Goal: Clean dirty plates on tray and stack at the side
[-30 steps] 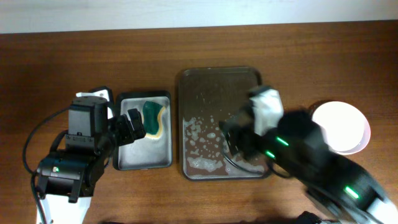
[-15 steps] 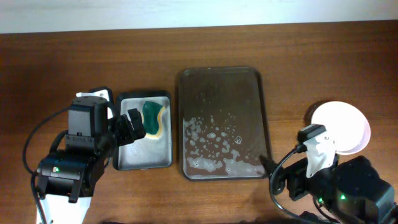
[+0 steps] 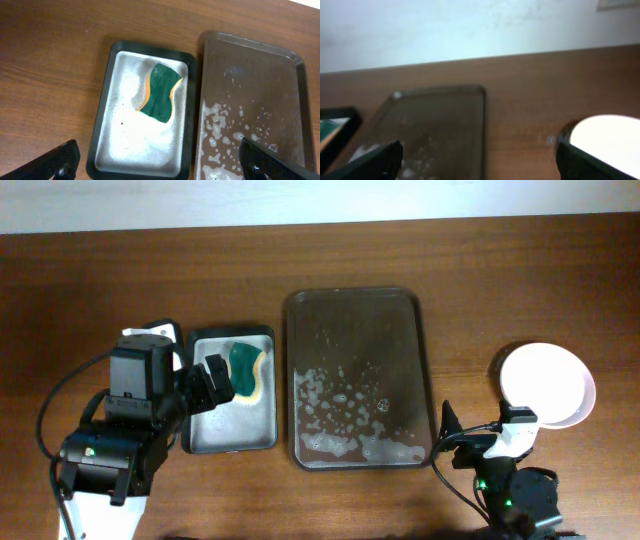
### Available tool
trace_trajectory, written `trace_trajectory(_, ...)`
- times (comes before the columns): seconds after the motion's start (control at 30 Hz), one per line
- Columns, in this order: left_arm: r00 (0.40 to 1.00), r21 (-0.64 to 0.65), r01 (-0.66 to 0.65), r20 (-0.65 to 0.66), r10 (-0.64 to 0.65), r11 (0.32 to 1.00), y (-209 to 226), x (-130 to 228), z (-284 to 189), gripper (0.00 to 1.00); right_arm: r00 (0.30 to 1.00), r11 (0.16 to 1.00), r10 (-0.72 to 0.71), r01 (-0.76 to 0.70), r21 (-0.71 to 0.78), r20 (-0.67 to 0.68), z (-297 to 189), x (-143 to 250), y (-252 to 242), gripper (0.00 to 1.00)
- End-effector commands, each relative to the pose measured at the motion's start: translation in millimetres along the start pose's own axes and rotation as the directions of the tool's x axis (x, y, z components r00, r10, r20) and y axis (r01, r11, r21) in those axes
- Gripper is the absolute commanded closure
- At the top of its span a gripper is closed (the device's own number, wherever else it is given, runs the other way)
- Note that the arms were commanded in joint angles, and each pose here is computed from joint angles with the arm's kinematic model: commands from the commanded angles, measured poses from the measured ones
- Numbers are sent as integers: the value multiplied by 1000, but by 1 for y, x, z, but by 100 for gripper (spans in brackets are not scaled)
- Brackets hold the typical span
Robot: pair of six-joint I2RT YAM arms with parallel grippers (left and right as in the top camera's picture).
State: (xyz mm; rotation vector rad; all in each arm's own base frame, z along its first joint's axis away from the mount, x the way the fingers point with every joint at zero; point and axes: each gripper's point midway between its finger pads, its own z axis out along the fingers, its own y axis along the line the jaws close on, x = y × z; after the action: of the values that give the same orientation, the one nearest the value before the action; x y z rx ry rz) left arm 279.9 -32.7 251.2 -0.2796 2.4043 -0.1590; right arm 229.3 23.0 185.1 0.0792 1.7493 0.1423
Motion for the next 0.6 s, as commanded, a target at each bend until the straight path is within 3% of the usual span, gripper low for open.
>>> trace_trajectory(0.0, 1000, -8, 4, 25, -4, 1000, 2, -6, -5, 0, 998, 1000, 5, -5, 16, 58, 12, 19, -8, 1)
trace_trajectory(0.1, 1000, -8, 4, 25, -4, 1000, 2, -6, -5, 0, 991, 1000, 17, -19, 17, 135, 19, 17, -11, 1)
trace_trajectory(0.57, 1000, -8, 4, 25, -4, 1000, 2, -6, -5, 0, 992, 1000, 15, -17, 19, 122, 20, 21, -11, 1)
